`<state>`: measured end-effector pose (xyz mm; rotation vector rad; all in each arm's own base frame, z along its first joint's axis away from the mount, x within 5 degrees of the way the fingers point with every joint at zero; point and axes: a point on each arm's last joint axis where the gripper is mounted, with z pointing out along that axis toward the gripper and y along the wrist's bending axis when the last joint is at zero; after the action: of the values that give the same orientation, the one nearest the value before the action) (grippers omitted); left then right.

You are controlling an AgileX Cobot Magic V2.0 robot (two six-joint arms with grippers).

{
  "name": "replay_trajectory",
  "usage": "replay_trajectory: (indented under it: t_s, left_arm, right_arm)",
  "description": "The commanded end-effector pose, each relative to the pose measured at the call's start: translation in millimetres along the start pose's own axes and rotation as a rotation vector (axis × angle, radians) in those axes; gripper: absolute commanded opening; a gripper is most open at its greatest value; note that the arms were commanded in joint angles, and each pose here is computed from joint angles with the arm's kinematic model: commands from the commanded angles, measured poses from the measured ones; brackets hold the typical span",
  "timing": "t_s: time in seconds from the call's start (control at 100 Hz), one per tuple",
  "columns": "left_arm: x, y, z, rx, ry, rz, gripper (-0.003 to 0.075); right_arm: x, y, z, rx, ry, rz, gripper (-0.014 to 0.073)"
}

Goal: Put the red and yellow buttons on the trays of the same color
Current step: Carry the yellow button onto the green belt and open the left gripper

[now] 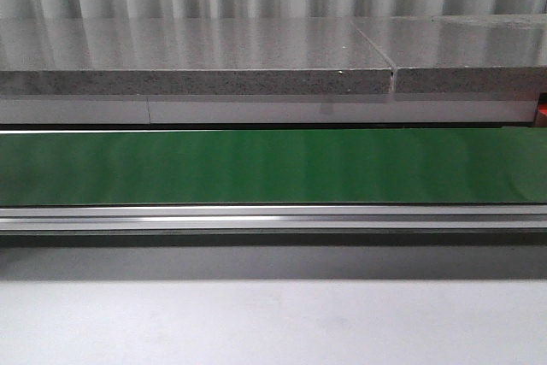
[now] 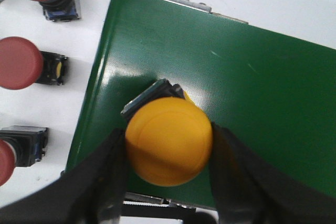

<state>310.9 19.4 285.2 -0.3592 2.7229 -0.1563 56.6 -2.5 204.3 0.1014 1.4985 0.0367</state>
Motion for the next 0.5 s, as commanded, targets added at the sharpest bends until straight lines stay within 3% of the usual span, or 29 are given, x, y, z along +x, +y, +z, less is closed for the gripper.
replay_trajectory:
  t_s: [0.0, 0.16, 0.21, 0.36, 0.49]
  left_arm:
    - [-9.3, -7.3, -12.9, 0.027, -0.083, -0.003, 0.0191]
    - [-10.2, -7.0, -6.7, 0.024, -0.068, -0.005, 0.0206]
    - [-10.4, -7.0, -6.7, 0.024, -0.069, -0.005, 0.0258]
    - [-11.4, -8.2, -6.8, 0.038, -0.08, -0.014, 0.0537]
    - [-12.6, -8.9, -9.6, 0.045, -0.104, -0.016, 0.0578]
  right_arm:
    - [-10.2, 0.6, -1.9, -0.005, -0.104, -0.012, -0.0066]
    - [-10.2, 0.6, -1.9, -0.005, -0.104, -0.012, -0.0066]
    - [-10.2, 0.6, -1.9, -0.005, -0.104, -0.012, -0.0066]
    - [-10.2, 0.6, -1.9, -0.005, -0.104, -0.012, -0.0066]
    - [-10.2, 0.6, -1.9, -0.005, -0.104, -0.012, -0.0066]
